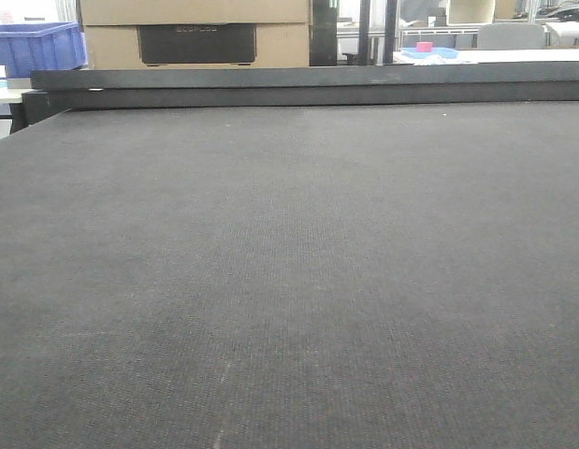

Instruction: Place valve from conveyor to right shelf box

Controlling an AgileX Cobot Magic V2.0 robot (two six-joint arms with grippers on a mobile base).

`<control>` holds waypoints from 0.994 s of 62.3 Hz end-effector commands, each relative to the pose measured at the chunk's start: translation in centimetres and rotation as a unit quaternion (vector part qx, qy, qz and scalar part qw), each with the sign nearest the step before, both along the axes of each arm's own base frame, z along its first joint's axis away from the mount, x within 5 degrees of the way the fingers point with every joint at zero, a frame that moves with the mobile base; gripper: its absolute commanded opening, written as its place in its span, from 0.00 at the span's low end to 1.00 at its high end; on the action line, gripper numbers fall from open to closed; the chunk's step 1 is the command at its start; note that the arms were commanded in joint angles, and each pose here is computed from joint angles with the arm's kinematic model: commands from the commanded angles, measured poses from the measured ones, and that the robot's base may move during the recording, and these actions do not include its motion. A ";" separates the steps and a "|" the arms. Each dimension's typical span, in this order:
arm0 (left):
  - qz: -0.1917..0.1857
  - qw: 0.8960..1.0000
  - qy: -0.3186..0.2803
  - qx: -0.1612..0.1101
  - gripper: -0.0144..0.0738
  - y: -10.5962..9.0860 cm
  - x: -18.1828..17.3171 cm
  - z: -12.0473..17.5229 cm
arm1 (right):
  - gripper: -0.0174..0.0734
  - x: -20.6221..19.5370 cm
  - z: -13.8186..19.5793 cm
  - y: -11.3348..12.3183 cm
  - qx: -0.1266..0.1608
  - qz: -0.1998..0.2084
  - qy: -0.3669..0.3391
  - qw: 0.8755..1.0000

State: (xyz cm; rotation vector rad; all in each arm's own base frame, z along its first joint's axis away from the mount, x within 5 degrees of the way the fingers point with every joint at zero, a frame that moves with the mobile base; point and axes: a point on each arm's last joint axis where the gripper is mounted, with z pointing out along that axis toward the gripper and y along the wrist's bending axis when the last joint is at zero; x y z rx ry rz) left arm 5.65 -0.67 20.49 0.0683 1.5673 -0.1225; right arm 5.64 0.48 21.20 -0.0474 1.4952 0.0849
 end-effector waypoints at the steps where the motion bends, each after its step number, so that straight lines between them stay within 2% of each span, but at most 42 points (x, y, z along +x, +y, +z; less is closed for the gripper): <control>1: 0.002 1.000 -0.009 -0.005 0.04 0.0 0.0 0.2 | 0.01 0.0 0.2 0.0 0.000 -0.003 -0.010 1.000; 35: 0.002 1.000 -0.011 -0.006 0.04 0.0 0.0 0.3 | 0.01 0.0 0.2 0.0 0.000 -0.003 -0.010 1.000; 49: -0.004 0.996 -0.083 -0.014 0.04 -0.1 -0.2 1.6 | 0.01 0.0 0.2 0.0 0.000 -0.003 -0.010 1.000; 54: -0.005 0.996 -0.089 -0.016 0.04 -0.1 -0.2 1.7 | 0.01 -0.1 0.9 -0.1 0.004 -0.004 -0.048 0.999; 62: 0.001 0.996 -0.082 -0.016 0.04 0.1 -1.0 4.8 | 0.01 -0.4 2.1 -0.1 0.009 -0.007 -0.117 0.993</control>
